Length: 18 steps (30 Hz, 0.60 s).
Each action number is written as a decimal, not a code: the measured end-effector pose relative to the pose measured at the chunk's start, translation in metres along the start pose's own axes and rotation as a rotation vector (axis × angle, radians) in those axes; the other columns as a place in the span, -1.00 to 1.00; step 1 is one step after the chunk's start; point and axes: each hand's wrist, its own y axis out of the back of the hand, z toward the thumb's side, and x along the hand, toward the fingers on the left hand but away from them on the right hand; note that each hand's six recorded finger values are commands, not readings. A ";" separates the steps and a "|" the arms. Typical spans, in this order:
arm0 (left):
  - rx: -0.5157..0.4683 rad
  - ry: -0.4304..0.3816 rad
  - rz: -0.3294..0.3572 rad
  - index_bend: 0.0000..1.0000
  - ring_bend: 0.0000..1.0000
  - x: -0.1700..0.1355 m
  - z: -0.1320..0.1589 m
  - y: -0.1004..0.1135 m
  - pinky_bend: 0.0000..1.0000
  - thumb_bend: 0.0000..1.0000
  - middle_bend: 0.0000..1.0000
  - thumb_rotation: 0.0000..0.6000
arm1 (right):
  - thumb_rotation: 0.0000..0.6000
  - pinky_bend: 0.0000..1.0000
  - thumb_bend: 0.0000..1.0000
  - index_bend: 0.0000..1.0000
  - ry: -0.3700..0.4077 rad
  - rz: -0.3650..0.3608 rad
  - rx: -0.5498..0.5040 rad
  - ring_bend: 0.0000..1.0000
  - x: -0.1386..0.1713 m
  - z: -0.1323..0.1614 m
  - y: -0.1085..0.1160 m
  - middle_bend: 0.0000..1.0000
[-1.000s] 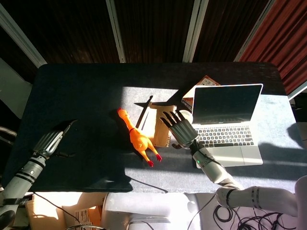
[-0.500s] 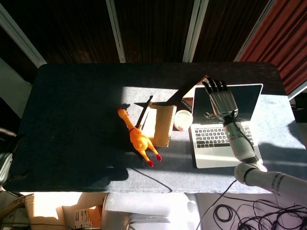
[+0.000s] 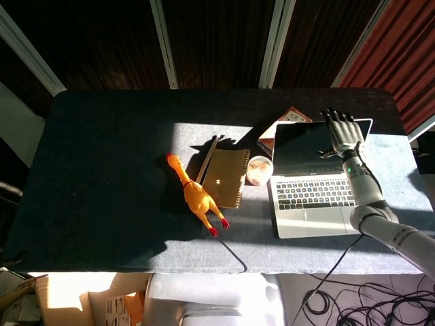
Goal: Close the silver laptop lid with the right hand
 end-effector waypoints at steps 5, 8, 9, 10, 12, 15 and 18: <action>-0.038 -0.015 0.084 -1.00 -0.91 -0.002 0.006 -0.002 -0.69 -0.85 -0.81 1.00 | 1.00 -0.99 -0.80 -0.93 0.028 0.087 -0.023 -1.00 -0.009 0.012 -0.017 -0.82; -0.052 -0.017 0.099 -1.00 -0.91 -0.002 0.005 -0.010 -0.69 -0.85 -0.81 1.00 | 1.00 -0.84 -0.80 -0.77 0.026 0.081 -0.022 -0.96 -0.010 0.011 -0.013 -0.69; -0.056 -0.017 0.101 -1.00 -0.91 -0.001 0.005 -0.011 -0.69 -0.85 -0.81 1.00 | 1.00 -0.78 -0.80 -0.71 0.023 0.076 -0.021 -0.92 -0.010 0.009 -0.011 -0.64; -0.062 -0.017 0.102 -1.00 -0.91 -0.001 0.004 -0.012 -0.69 -0.84 -0.81 1.00 | 1.00 -0.64 -0.80 -0.61 0.020 0.073 -0.019 -0.83 -0.009 0.007 -0.008 -0.54; -0.073 -0.015 0.100 -1.00 -0.91 0.001 0.002 -0.013 -0.69 -0.84 -0.81 1.00 | 1.00 -0.34 -0.80 -0.42 0.016 0.071 -0.019 -0.61 -0.006 0.002 -0.004 -0.35; -0.088 -0.011 0.085 -1.00 -0.91 0.003 0.000 -0.017 -0.69 -0.84 -0.81 1.00 | 1.00 -0.17 -0.80 -0.30 0.020 0.076 -0.021 -0.46 0.002 -0.002 0.001 -0.23; -0.094 -0.010 0.075 -1.00 -0.91 0.004 -0.002 -0.018 -0.69 -0.84 -0.81 1.00 | 1.00 -0.16 -0.80 -0.31 0.035 0.075 -0.014 -0.45 0.012 -0.004 0.005 -0.22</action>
